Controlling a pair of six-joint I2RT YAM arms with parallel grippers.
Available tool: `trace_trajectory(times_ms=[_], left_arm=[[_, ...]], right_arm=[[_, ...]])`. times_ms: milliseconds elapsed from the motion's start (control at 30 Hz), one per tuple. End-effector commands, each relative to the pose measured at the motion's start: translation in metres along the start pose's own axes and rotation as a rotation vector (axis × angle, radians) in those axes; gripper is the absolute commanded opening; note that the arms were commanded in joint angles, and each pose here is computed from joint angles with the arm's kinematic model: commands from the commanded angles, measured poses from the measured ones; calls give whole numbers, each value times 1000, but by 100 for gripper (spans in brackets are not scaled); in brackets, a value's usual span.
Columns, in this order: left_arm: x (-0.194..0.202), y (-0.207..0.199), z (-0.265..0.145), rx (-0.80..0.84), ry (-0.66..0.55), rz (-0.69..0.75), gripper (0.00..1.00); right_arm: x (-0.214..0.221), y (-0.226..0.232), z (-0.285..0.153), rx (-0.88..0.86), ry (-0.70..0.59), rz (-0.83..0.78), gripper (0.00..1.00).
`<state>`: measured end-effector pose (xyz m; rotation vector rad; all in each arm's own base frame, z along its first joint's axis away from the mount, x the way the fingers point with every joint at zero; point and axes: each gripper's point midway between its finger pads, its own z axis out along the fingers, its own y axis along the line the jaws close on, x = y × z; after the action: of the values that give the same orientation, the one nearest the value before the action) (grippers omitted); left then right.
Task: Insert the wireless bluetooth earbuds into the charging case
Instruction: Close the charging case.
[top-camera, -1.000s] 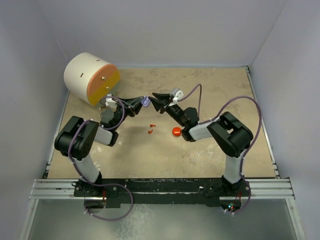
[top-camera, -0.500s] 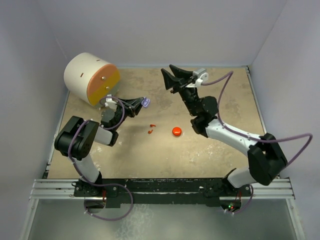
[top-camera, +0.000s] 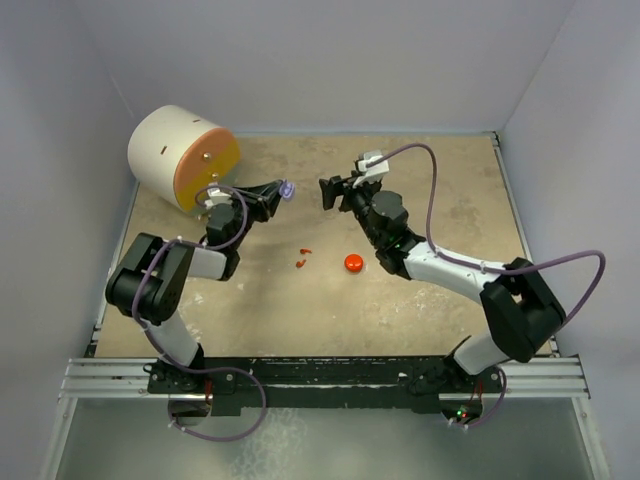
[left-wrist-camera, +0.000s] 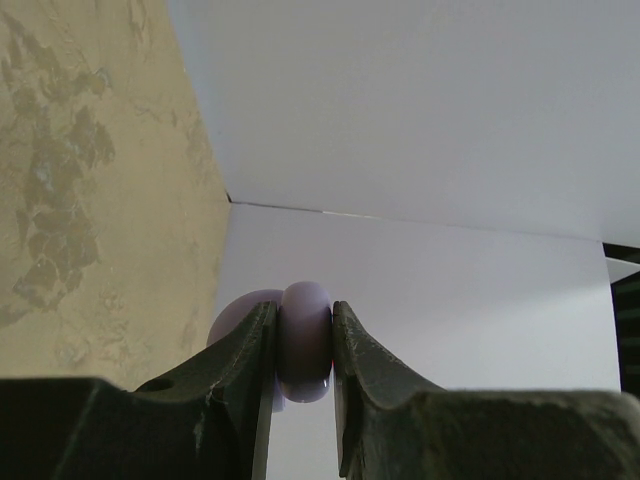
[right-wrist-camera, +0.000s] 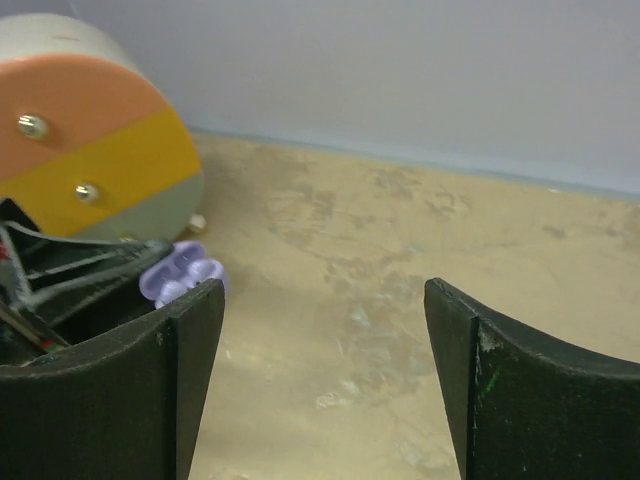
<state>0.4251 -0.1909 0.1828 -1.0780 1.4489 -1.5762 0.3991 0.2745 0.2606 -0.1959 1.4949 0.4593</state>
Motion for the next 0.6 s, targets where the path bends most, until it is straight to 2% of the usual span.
trace_trajectory(times_ms=[0, 233, 567], left_arm=[[-4, -44, 12, 62, -86, -16, 0], [-2, -60, 23, 56, -153, -29, 0], [17, -45, 28, 44, -133, -101, 0]], right_arm=[[5, -15, 2, 126, 8, -48, 84], [50, -4, 9, 143, 68, -106, 95], [58, 18, 26, 89, -4, -101, 100]])
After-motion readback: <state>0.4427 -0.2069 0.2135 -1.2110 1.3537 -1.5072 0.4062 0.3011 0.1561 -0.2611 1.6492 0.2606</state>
